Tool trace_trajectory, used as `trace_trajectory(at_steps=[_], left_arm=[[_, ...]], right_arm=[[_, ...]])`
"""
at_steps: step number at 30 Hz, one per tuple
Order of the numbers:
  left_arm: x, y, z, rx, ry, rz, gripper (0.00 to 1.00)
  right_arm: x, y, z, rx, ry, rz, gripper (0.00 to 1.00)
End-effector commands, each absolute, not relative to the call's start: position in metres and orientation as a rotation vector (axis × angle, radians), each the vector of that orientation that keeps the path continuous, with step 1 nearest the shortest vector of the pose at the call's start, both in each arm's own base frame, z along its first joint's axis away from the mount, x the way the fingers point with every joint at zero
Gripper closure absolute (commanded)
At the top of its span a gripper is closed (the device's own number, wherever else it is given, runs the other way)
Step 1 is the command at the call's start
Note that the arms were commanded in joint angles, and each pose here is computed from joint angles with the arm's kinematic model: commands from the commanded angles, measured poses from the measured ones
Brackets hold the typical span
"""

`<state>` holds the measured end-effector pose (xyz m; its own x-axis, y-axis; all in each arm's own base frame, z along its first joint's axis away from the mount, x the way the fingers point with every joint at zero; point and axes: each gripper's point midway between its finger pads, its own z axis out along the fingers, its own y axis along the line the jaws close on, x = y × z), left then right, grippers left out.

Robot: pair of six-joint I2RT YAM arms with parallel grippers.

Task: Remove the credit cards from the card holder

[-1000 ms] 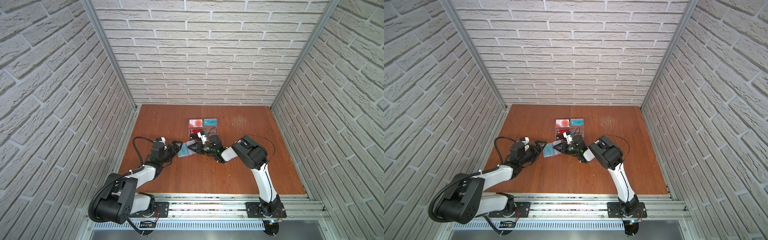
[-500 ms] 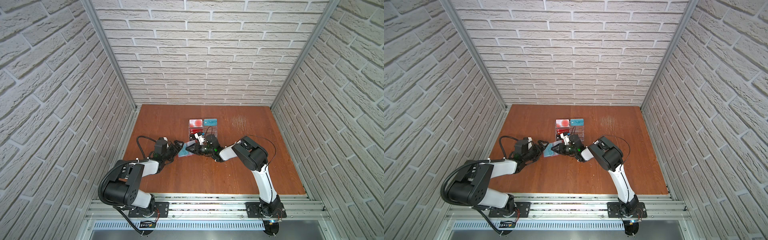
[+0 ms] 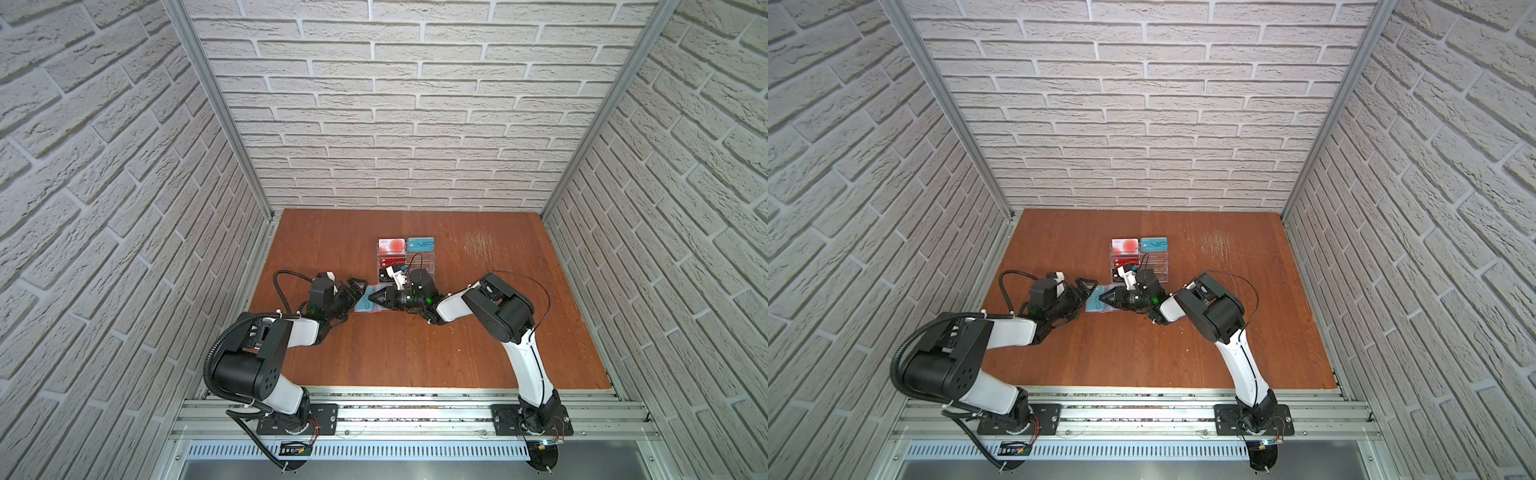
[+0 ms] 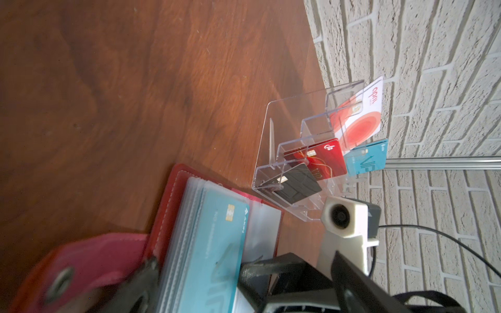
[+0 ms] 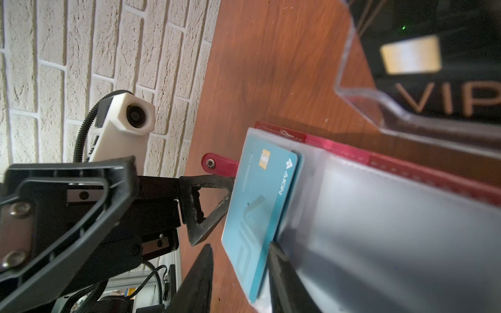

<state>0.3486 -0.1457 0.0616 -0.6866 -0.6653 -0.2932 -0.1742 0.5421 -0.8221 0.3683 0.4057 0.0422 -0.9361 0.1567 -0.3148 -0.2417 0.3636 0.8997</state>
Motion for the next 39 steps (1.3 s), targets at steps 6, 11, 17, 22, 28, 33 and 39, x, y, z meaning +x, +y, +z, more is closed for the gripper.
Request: trace_trajectory(at_steps=[6, 11, 17, 22, 28, 33, 39], left_arm=[[0.350, -0.146, 0.058, -0.676, 2.181, -1.086, 0.02], [0.350, -0.147, 0.054, -0.682, 2.183, -1.090, 0.02], [0.349, -0.147, 0.053, -0.685, 2.184, -1.092, 0.02], [0.349, -0.147, 0.051, -0.686, 2.187, -1.091, 0.02], [0.350, -0.147, 0.051, -0.691, 2.182, -1.095, 0.02], [0.350, -0.147, 0.051, -0.694, 2.181, -1.101, 0.02], [0.350, -0.147, 0.052, -0.689, 2.178, -1.100, 0.02]], right_arm=[[0.367, 0.421, 0.051, -0.113, 2.226, 1.658, 0.65], [0.367, 0.429, 0.053, -0.103, 2.200, 1.688, 0.65], [0.371, 0.430, 0.069, -0.065, 2.094, 1.753, 0.65], [0.369, 0.436, 0.072, -0.079, 2.079, 1.762, 0.65], [0.361, 0.445, 0.065, -0.128, 2.131, 1.725, 0.65], [0.356, 0.452, 0.054, -0.154, 2.183, 1.694, 0.66], [0.351, 0.456, 0.042, -0.196, 2.269, 1.594, 0.67]])
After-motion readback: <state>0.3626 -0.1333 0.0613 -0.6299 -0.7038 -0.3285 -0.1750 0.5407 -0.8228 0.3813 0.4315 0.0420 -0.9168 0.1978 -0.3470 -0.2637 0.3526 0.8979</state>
